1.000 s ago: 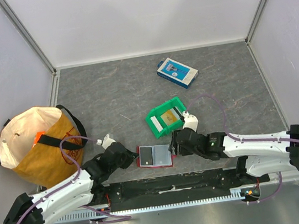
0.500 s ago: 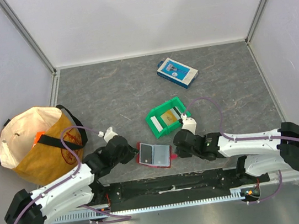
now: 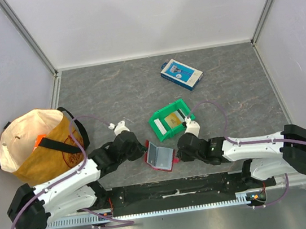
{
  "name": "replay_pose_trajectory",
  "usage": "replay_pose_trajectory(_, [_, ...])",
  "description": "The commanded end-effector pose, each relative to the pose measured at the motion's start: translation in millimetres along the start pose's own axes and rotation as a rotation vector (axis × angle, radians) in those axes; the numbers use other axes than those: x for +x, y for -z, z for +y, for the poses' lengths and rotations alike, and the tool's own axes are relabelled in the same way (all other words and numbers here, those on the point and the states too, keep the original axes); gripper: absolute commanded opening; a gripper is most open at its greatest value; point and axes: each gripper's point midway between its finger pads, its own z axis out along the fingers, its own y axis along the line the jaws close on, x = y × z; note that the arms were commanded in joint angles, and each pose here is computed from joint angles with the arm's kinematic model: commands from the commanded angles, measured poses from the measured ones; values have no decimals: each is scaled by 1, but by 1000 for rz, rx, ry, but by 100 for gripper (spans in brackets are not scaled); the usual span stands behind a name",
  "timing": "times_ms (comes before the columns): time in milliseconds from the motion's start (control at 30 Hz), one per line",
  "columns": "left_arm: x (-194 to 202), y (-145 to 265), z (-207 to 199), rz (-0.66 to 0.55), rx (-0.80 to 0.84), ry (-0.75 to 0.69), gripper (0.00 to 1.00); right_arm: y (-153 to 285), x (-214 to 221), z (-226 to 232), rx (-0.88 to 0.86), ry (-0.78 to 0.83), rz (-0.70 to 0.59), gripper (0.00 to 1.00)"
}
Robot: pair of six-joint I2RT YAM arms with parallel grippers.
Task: Put the credit cards into the card holder
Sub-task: Close the card holder at the center of the board.
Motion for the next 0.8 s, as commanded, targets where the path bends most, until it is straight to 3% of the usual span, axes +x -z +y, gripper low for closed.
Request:
replay_pose_trajectory(0, [8,2,-37,49,121,-96,2,-4,-5,5,-29,-44,-39,0])
replay_pose_trajectory(367, [56,0,-72,184,311,-227,31,3,-15,1,-39,-82,-95,0])
replay_pose_trajectory(467, [63,0,-72,211,331,-234,33,4,-17,-1,-31,-89,-104,0])
replay_pose_trajectory(633, [52,2,-67,157,306,-258,41,7,-20,-1,-33,-95,-117,0])
replay_pose_trajectory(700, [57,5,-76,188,358,-288,47,6,-20,-1,-28,-91,-120,0])
replay_pose_trajectory(767, [70,3,-79,257,384,-322,47,5,-20,-1,-25,-88,-119,0])
